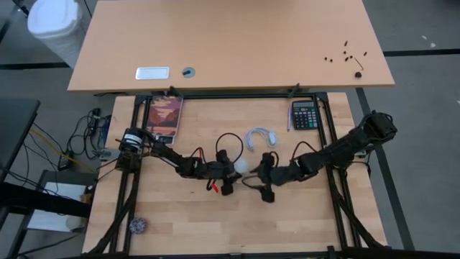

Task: Screw lightbulb
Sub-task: Insert the lightbulb into the lamp

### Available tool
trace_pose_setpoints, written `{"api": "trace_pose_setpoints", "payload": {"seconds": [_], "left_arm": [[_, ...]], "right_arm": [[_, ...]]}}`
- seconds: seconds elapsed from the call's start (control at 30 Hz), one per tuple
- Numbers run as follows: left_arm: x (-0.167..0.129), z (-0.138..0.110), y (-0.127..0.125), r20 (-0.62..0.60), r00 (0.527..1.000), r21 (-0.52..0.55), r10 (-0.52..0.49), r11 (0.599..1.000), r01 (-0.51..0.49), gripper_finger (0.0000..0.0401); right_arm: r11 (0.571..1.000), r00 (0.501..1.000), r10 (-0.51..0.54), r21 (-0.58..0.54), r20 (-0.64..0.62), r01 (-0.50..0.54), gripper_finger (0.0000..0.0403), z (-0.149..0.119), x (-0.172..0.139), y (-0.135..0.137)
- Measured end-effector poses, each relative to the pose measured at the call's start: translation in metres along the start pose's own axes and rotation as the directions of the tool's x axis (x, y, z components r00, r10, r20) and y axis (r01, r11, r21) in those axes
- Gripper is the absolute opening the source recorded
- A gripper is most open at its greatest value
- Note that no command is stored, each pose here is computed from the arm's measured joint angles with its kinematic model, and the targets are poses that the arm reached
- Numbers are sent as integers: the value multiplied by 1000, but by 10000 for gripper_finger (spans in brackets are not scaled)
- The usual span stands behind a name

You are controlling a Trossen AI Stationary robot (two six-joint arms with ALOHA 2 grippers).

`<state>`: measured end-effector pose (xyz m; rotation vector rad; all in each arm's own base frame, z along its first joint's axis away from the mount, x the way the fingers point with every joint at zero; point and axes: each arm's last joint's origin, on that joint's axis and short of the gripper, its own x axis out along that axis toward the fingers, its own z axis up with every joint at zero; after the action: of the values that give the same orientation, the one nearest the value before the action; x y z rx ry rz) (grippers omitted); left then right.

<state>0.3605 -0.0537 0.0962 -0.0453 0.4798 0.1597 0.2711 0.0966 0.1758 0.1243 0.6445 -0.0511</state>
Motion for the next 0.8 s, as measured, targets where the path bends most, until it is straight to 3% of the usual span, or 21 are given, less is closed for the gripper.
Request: {"api": "trace_pose_setpoints", "payload": {"seconds": [0.13, 0.33, 0.8], "left_arm": [[0, 1, -2, 5, 999, 3, -49, 999, 49, 198], [0, 1, -3, 9, 996, 26, -94, 995, 93, 198], [-1, 1, -3, 16, 999, 21, -41, 999, 41, 198]], "right_arm": [[997, 997, -71, -15, 38, 72, 307, 7, 4, -15], [999, 996, 14, -50, 86, -9, 307, 21, 9, -31], [994, 995, 89, -70, 36, -87, 307, 10, 4, -9]]}}
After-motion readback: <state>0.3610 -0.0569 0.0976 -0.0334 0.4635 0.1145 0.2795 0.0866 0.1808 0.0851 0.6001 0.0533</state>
